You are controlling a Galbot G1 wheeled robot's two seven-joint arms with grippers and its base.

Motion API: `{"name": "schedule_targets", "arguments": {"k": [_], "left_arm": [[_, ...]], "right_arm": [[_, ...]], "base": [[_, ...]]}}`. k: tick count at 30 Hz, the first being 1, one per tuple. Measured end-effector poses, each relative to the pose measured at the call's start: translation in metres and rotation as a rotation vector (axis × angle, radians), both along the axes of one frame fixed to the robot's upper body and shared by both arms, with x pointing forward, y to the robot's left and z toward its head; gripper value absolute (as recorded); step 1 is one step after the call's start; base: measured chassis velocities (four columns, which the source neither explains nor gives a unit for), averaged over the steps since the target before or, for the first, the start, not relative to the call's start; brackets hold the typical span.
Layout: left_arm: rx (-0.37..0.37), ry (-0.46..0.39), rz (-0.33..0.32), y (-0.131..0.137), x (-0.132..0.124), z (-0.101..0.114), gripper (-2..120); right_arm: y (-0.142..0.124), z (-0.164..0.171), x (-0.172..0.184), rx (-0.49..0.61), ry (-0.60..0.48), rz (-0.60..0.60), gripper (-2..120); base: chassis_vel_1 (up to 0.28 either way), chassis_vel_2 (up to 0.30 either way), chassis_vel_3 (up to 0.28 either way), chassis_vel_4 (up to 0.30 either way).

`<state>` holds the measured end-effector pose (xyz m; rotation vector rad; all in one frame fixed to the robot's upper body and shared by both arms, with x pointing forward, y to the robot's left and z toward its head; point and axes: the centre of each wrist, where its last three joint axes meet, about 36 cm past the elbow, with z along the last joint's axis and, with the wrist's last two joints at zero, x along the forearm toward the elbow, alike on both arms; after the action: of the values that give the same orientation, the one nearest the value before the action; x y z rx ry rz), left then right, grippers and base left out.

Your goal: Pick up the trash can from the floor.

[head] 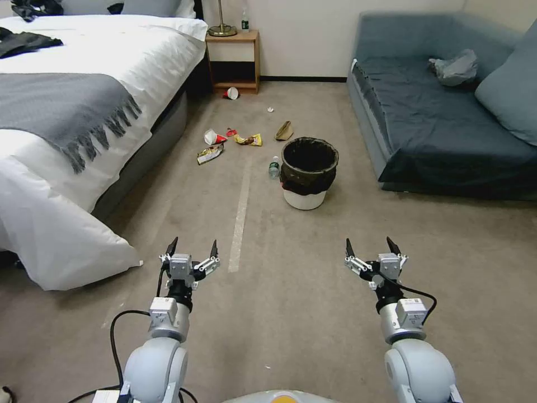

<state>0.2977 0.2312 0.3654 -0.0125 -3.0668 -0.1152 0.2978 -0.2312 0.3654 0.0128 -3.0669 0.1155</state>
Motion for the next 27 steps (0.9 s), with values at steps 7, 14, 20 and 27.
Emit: {"name": "schedule_targets", "arguments": {"k": [7,14,20,27], "left_arm": [[0.0,0.0,0.0,0.0,0.0,0.0,100],[0.0,0.0,0.0,0.0,0.0,0.0,100],[0.0,0.0,0.0,0.0,0.0,0.0,100],[0.0,0.0,0.0,0.0,0.0,0.0,100]], "right_arm": [[0.0,0.0,0.0,0.0,0.0,0.0,100],[0.0,0.0,0.0,0.0,0.0,0.0,100],[0.0,0.0,0.0,0.0,0.0,0.0,100],[0.0,0.0,0.0,0.0,0.0,0.0,100]], "base": [[0.0,0.0,0.0,0.0],[0.0,0.0,0.0,0.0],[0.0,0.0,0.0,0.0],[0.0,0.0,0.0,0.0]]}}
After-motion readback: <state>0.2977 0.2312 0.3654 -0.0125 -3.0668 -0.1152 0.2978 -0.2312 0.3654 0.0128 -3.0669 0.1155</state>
